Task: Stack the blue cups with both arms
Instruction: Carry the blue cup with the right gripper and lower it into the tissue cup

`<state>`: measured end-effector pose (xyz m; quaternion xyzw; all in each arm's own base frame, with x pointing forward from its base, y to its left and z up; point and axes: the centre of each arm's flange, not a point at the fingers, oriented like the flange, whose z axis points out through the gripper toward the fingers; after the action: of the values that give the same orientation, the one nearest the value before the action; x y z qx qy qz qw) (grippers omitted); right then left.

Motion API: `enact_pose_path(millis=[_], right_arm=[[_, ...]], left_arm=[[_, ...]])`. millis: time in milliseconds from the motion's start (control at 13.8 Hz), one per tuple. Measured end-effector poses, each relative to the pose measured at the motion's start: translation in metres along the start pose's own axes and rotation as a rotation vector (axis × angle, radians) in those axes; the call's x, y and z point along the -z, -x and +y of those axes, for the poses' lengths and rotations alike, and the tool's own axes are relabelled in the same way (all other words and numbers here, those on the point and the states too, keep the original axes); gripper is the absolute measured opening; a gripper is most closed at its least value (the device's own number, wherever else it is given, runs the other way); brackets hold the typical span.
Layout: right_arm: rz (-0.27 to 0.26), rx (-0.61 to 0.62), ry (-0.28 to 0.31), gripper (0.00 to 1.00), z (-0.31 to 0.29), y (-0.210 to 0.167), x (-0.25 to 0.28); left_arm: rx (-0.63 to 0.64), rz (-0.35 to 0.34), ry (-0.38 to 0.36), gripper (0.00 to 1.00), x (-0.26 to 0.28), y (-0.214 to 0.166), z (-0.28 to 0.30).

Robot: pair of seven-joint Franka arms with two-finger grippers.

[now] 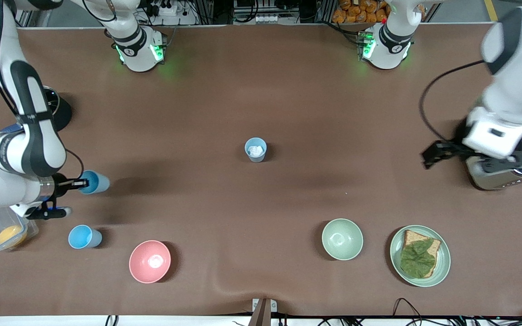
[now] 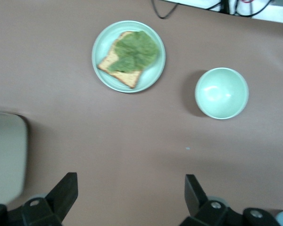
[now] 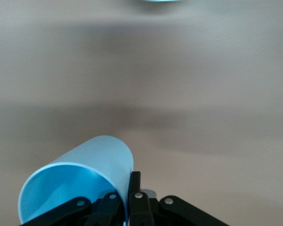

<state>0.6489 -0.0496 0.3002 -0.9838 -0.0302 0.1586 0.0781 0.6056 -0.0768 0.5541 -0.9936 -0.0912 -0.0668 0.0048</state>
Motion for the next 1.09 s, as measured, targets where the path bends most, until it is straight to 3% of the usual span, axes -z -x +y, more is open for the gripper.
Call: enact_pose_path(millis=[218, 363, 726, 871, 1089], right_arm=[[-0.009, -0.049, -0.101, 0.03, -0.104, 0.009, 0.023], [0.005, -0.097, -0.126, 0.03, -0.196, 0.012, 0.018], [0.065, -0.234, -0.092, 0.03, -0.426, 0.065, -0.039], [0.041, -0.267, -0.064, 0.03, -0.47, 0.092, -0.065], [0.021, -0.292, -0.046, 0.03, -0.479, 0.095, -0.095]], left_arm=[[-0.049, -0.047, -0.021, 1.0, 0.008, 0.008, -0.008], [-0.087, -0.056, -0.031, 1.0, 0.023, 0.014, -0.016], [-0.099, -0.033, -0.041, 1.0, 0.047, 0.016, -0.046], [-0.115, -0.028, -0.041, 1.0, 0.054, 0.022, -0.037], [-0.124, -0.023, -0.042, 1.0, 0.057, 0.025, -0.032]])
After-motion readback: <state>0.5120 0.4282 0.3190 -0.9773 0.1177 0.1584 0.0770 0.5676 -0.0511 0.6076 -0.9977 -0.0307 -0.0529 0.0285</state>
